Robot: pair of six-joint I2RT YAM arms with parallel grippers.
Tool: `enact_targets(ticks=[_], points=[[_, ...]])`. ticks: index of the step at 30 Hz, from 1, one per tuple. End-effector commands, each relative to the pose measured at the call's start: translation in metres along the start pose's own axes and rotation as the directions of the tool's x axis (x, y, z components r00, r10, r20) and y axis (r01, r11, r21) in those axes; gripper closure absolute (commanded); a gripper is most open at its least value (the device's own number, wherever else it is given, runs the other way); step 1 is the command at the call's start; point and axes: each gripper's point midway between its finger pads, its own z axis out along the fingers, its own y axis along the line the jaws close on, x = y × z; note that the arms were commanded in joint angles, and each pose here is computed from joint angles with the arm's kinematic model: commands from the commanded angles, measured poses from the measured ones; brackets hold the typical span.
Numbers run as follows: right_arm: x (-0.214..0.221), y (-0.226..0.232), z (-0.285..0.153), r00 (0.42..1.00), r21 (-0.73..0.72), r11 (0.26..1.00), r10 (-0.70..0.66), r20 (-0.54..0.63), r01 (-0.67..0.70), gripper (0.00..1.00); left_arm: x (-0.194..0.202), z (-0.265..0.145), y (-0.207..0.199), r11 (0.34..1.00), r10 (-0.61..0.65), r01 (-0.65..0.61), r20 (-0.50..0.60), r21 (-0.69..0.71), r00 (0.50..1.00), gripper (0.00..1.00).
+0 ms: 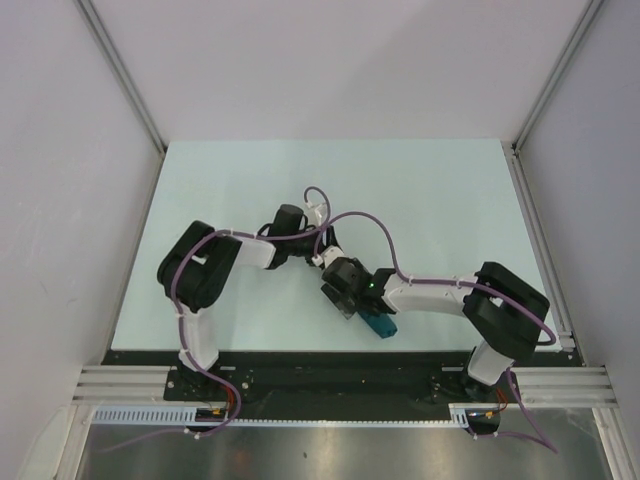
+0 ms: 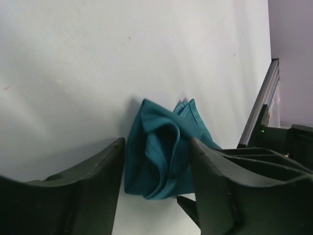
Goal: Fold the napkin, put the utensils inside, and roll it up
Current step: Roll the napkin with the utensil
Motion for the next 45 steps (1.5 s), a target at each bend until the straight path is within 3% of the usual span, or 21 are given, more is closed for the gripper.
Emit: enact_targets(ticks=[1, 10, 14, 20, 32, 38, 45], points=[[0.013, -0.005, 0.008, 0.997, -0.03, 0.997, 0.066, -0.027, -0.067, 0.33, -0.026, -0.016, 0.003, 0.999, 0.012, -0.008, 0.084, -0.047, 0.996, 0.37], [0.025, -0.013, 0.015, 0.964, -0.206, 0.943, 0.246, -0.095, -0.261, 0.38, -0.046, -0.058, 0.02, 0.997, -0.023, 0.037, 0.185, -0.072, 0.982, 0.35], [0.026, -0.012, 0.014, 0.941, -0.309, 0.889, 0.314, -0.128, -0.339, 0.57, -0.046, -0.064, 0.014, 0.998, -0.003, 0.015, 0.205, -0.057, 0.979, 0.35], [0.02, -0.006, 0.009, 0.898, -0.49, 0.756, 0.407, -0.168, -0.434, 0.68, -0.041, -0.065, 0.006, 1.0, 0.013, -0.013, 0.208, -0.004, 0.978, 0.35], [-0.01, 0.022, -0.01, 0.884, -0.75, 0.516, 0.424, -0.195, -0.414, 0.69, -0.026, -0.057, -0.022, 0.993, 0.076, -0.091, 0.177, 0.078, 0.981, 0.32], [-0.009, 0.013, 0.0, 0.868, -0.756, 0.486, 0.448, -0.214, -0.438, 0.69, -0.015, -0.044, -0.029, 0.988, 0.071, -0.088, 0.138, 0.126, 0.988, 0.32], [-0.007, 0.008, 0.005, 0.862, -0.75, 0.485, 0.457, -0.221, -0.45, 0.68, -0.004, -0.026, -0.044, 0.979, 0.075, -0.09, 0.086, 0.181, 0.993, 0.4]])
